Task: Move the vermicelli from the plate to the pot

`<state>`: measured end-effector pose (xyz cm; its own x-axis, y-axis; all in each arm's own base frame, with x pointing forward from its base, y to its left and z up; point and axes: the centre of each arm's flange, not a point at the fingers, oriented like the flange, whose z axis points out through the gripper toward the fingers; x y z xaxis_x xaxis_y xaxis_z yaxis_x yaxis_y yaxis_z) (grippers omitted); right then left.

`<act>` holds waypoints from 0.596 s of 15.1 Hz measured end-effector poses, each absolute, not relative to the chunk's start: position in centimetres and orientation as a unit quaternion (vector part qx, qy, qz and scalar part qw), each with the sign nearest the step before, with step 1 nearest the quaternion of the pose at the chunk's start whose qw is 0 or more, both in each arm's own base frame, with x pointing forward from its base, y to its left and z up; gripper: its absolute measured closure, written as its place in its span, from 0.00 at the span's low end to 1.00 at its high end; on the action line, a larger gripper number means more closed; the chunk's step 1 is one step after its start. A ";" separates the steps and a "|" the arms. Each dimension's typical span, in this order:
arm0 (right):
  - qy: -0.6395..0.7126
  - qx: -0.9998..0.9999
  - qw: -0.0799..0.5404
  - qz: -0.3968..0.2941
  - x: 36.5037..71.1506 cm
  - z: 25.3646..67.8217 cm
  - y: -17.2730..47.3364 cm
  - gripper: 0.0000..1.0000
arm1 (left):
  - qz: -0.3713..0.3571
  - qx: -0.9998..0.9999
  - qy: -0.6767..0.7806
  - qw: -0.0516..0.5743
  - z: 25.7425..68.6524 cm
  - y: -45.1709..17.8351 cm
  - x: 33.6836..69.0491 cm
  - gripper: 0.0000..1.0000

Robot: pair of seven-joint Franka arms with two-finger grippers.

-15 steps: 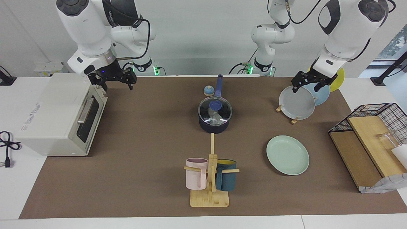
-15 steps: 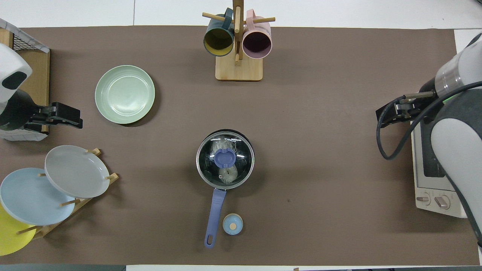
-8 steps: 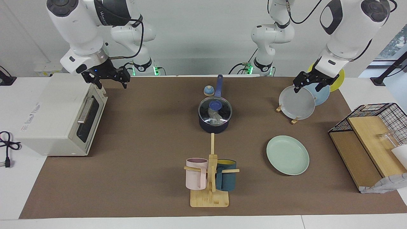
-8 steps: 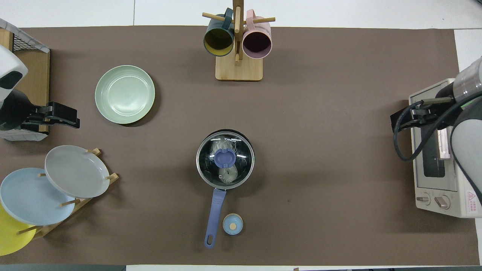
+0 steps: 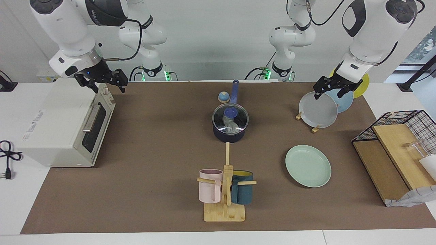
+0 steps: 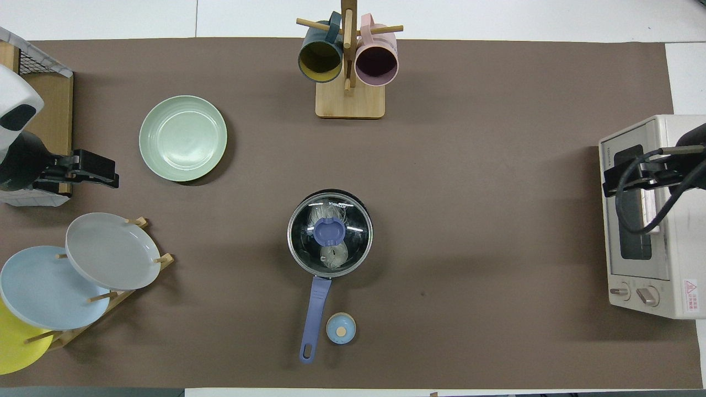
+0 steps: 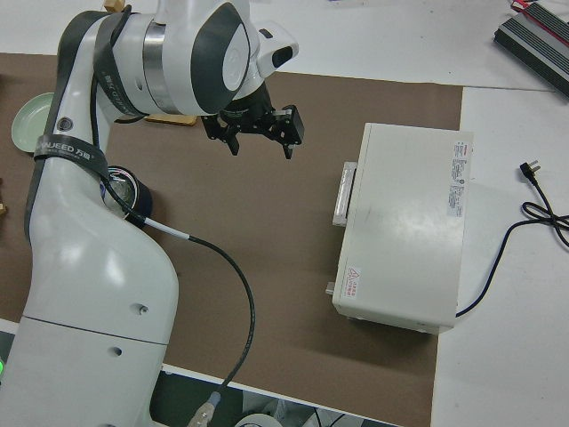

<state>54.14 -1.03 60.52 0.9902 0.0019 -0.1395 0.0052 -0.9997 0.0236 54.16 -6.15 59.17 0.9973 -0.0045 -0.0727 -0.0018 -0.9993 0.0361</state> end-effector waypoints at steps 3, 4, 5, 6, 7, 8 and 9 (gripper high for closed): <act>0.005 0.998 0.011 -0.069 54.2 60.4 -1.2 0.00 | -0.036 0.999 0.000 0.018 59.2 -6.0 54.2 0.00; 0.008 0.998 0.012 -0.066 54.2 60.6 -0.9 0.00 | -0.036 0.999 0.000 0.018 59.2 -6.0 54.2 0.00; 0.011 0.998 0.012 -0.063 54.3 60.7 -0.7 0.00 | -0.036 0.999 0.000 0.018 59.2 -6.0 54.2 0.00; 0.013 0.998 0.012 -0.061 54.3 60.9 -0.4 0.00 | -0.036 0.999 0.000 0.018 59.2 -6.0 54.2 0.00; 0.014 0.998 0.012 -0.060 54.3 61.1 -0.3 0.00 | -0.036 0.999 0.000 0.018 59.2 -6.0 54.2 0.00; 0.014 0.998 0.012 -0.059 54.3 61.1 -0.3 0.00 | -0.036 0.999 0.000 0.018 59.2 -6.0 54.2 0.00; 0.015 0.998 0.012 -0.059 54.3 61.1 -0.2 0.00 | -0.036 0.999 0.000 0.018 59.2 -6.0 54.2 0.00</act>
<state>54.27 -0.22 61.12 0.9925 0.0280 -0.1191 0.0309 -0.9993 0.0225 54.18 -5.98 59.17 0.9974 -0.0013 -0.0727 0.0013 -0.9993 0.0361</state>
